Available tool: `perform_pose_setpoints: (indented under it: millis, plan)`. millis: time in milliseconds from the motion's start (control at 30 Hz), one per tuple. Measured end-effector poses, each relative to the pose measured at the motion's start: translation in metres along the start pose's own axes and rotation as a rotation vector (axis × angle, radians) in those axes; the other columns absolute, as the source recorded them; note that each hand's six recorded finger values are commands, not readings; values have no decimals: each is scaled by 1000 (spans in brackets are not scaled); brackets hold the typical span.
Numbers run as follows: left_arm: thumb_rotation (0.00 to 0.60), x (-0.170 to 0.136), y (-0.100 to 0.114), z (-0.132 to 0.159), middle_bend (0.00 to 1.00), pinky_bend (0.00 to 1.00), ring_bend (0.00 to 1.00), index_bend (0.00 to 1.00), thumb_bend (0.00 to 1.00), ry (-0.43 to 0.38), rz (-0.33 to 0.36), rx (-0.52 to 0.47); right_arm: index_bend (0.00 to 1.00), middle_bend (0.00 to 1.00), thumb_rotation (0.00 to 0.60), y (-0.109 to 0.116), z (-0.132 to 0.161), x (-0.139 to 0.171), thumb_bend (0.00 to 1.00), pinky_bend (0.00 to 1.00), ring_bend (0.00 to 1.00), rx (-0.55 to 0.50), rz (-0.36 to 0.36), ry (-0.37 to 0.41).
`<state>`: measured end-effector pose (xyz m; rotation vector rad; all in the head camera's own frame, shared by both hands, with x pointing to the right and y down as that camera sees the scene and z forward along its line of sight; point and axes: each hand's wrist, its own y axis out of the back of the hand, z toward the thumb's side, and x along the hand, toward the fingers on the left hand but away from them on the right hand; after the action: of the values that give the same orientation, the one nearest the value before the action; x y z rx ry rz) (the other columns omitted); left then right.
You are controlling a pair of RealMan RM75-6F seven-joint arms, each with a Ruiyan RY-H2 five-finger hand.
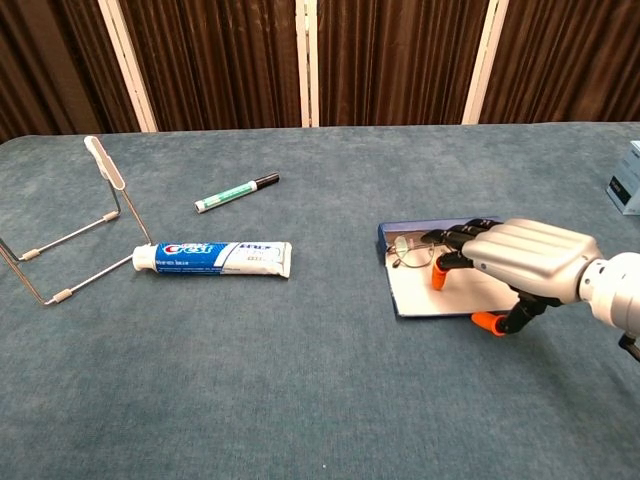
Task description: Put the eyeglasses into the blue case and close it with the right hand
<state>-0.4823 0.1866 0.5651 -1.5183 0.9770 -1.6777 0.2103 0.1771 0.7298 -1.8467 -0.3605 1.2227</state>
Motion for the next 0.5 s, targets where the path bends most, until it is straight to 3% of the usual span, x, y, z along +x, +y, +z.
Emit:
perform_pose_setpoints:
  millis: [500]
  plan:
    - [600,0,0,-1,0,0,0,0,0,3,0,-1,351,0,600,19,-5,-21,368,0,0,-46,-55,-42]
